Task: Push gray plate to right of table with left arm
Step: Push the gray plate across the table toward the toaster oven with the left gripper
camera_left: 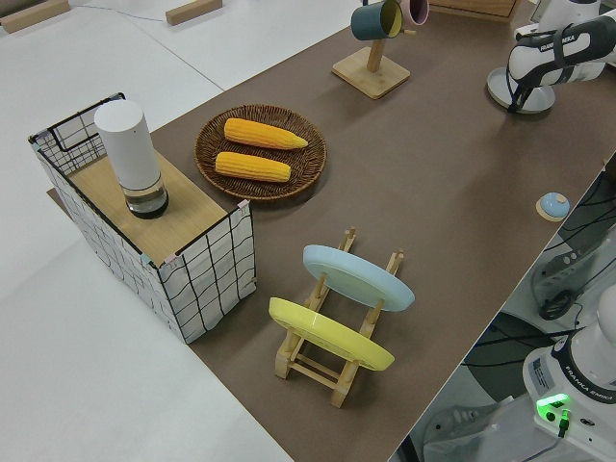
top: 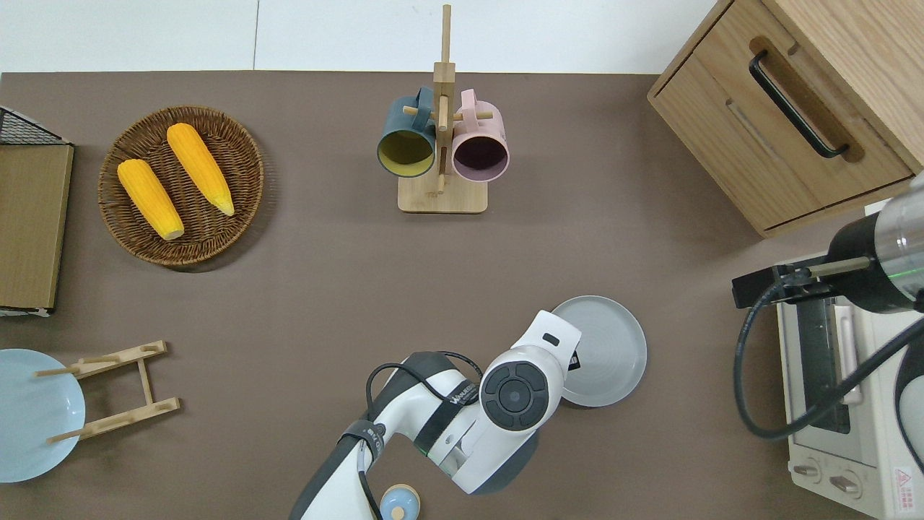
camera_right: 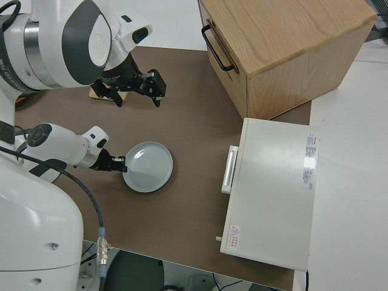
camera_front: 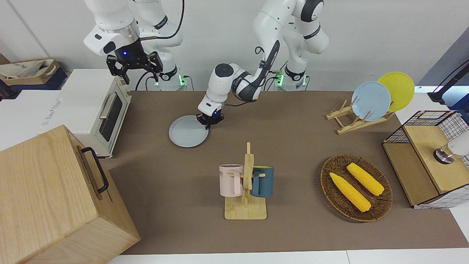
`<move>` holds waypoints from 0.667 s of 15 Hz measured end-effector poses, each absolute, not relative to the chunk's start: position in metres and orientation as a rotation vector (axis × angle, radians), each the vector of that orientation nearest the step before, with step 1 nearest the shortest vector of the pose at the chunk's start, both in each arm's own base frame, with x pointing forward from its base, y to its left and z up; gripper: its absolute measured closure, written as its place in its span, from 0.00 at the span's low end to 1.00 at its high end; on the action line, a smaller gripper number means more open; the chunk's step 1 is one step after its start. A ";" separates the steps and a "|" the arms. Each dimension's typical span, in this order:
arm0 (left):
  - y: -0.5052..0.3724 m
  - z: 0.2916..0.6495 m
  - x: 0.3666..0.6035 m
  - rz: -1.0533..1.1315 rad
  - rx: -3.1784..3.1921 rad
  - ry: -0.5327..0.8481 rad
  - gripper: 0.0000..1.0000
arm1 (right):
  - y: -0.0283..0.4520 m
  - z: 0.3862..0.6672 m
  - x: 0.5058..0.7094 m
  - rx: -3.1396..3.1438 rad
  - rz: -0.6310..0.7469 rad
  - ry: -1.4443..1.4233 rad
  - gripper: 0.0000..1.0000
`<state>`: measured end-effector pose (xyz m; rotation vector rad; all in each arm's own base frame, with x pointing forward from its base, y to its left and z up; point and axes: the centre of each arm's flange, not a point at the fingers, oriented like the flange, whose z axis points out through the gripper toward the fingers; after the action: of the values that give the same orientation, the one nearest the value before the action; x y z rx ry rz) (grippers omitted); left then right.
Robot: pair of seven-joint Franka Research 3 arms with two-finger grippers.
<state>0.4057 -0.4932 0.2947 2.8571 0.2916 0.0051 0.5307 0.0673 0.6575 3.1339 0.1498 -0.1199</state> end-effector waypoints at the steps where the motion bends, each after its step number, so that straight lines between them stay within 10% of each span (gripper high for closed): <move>1: -0.493 0.292 0.406 0.002 2.859 0.293 0.81 | 0.067 0.657 0.531 3.134 -0.120 0.150 0.01; 8: -0.470 0.308 0.433 -0.018 2.897 0.294 0.08 | 0.067 0.657 0.531 3.134 -0.120 0.150 0.01; 10: -0.441 0.330 0.454 -0.037 2.917 0.259 0.01 | 0.067 0.657 0.531 3.134 -0.120 0.150 0.01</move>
<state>0.4537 -0.4414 0.3297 2.9168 0.2588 -0.0369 0.5307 0.0673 0.6575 3.1339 0.1498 -0.1199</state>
